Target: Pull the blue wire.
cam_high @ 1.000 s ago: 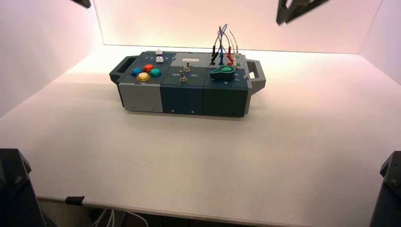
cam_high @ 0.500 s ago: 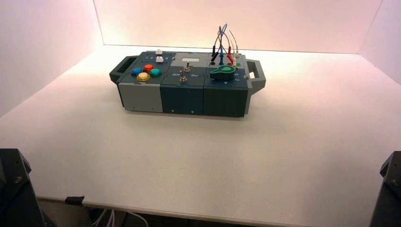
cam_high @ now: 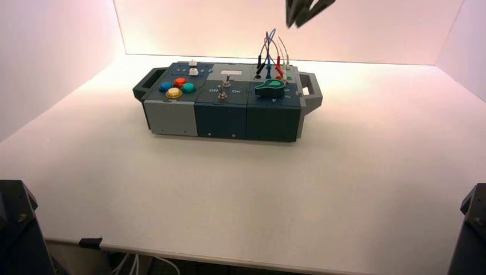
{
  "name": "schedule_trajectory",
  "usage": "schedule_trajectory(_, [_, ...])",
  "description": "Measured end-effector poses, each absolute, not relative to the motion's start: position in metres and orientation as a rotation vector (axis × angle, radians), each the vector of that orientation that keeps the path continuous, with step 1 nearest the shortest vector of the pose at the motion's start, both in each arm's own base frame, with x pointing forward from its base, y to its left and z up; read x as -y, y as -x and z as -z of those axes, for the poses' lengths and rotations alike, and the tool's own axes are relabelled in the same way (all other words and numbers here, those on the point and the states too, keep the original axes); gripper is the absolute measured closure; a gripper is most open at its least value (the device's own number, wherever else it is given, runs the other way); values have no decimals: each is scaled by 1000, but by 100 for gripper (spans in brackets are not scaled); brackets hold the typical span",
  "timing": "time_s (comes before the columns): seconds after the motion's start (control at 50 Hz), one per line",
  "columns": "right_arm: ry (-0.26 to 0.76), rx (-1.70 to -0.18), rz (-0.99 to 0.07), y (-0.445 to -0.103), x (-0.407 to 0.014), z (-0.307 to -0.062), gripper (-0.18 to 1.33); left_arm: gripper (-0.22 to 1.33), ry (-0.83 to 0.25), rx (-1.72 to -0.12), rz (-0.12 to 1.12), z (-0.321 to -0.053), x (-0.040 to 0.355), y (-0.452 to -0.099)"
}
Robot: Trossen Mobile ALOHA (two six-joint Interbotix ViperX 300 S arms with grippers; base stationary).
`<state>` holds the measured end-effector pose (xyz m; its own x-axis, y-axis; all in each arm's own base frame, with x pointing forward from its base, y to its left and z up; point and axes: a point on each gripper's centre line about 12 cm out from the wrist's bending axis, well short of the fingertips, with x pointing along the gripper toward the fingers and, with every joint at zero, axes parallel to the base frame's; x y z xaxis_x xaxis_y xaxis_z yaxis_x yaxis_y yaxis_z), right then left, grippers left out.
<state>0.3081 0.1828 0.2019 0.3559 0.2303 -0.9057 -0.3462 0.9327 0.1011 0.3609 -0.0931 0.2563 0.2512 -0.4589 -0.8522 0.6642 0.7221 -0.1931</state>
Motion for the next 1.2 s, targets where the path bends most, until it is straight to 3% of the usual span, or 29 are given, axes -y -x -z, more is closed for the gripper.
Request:
schedule_trajectory(0.64, [70, -1213, -335, -335, -192, -134, 57, 127, -286, -1042, 838, -261, 111, -353])
schedule_trajectory(1.2, [92, -1200, -340, -361, -205, -119, 58, 127, -286, -1040, 837, -261, 111, -353])
